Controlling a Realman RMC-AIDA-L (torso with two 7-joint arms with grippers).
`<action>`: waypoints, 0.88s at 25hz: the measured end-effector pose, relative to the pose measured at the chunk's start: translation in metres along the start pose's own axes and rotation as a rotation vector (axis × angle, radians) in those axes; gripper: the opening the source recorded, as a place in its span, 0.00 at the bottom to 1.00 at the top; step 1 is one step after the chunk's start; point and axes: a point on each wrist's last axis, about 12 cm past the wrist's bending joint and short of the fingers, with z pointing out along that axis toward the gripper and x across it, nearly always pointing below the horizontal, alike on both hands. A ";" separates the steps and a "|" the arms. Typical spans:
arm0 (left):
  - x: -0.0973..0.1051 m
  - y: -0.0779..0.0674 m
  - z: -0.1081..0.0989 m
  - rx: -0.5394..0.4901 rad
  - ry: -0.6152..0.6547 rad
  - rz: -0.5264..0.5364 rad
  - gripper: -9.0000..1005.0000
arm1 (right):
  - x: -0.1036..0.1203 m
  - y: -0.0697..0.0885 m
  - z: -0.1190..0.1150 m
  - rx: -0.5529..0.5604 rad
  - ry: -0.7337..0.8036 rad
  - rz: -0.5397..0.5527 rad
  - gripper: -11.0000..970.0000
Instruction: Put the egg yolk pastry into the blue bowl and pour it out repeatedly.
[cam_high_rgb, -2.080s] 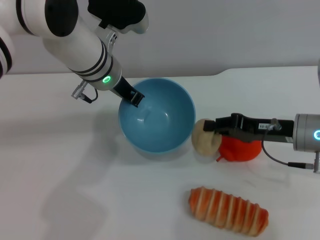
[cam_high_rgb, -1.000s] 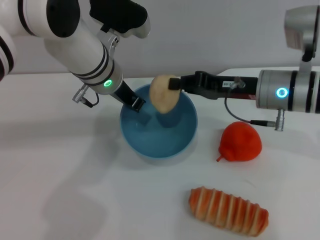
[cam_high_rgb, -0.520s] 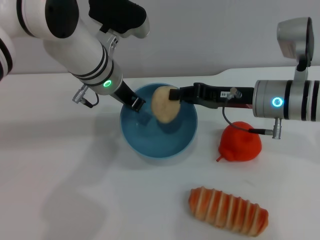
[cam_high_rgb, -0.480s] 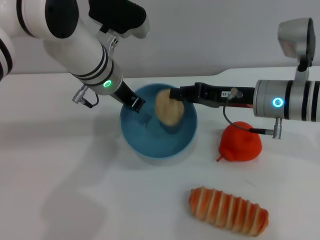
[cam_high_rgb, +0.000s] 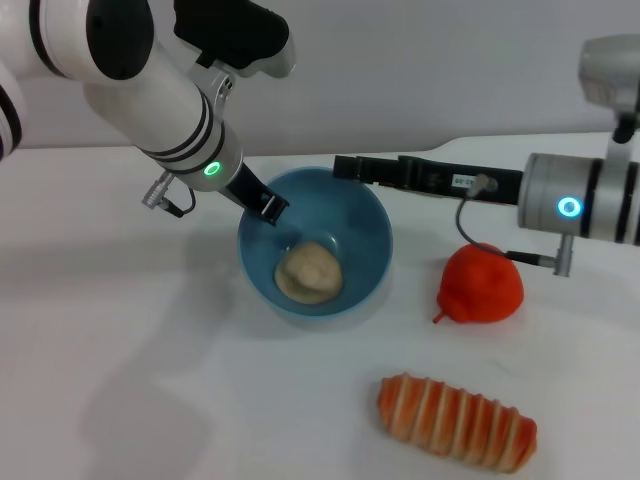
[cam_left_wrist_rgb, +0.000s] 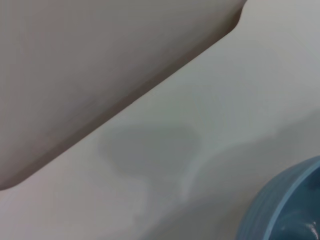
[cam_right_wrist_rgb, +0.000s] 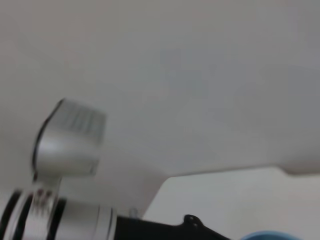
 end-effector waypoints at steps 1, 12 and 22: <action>0.000 0.000 0.000 -0.002 -0.003 0.000 0.01 | 0.001 -0.001 -0.003 0.000 -0.006 -0.056 0.38; -0.001 0.004 0.000 -0.013 -0.028 0.001 0.01 | 0.021 -0.038 -0.053 0.265 -0.289 -0.624 0.48; 0.001 0.006 0.002 -0.021 -0.053 -0.014 0.01 | 0.044 -0.054 -0.081 0.557 -0.469 -0.880 0.48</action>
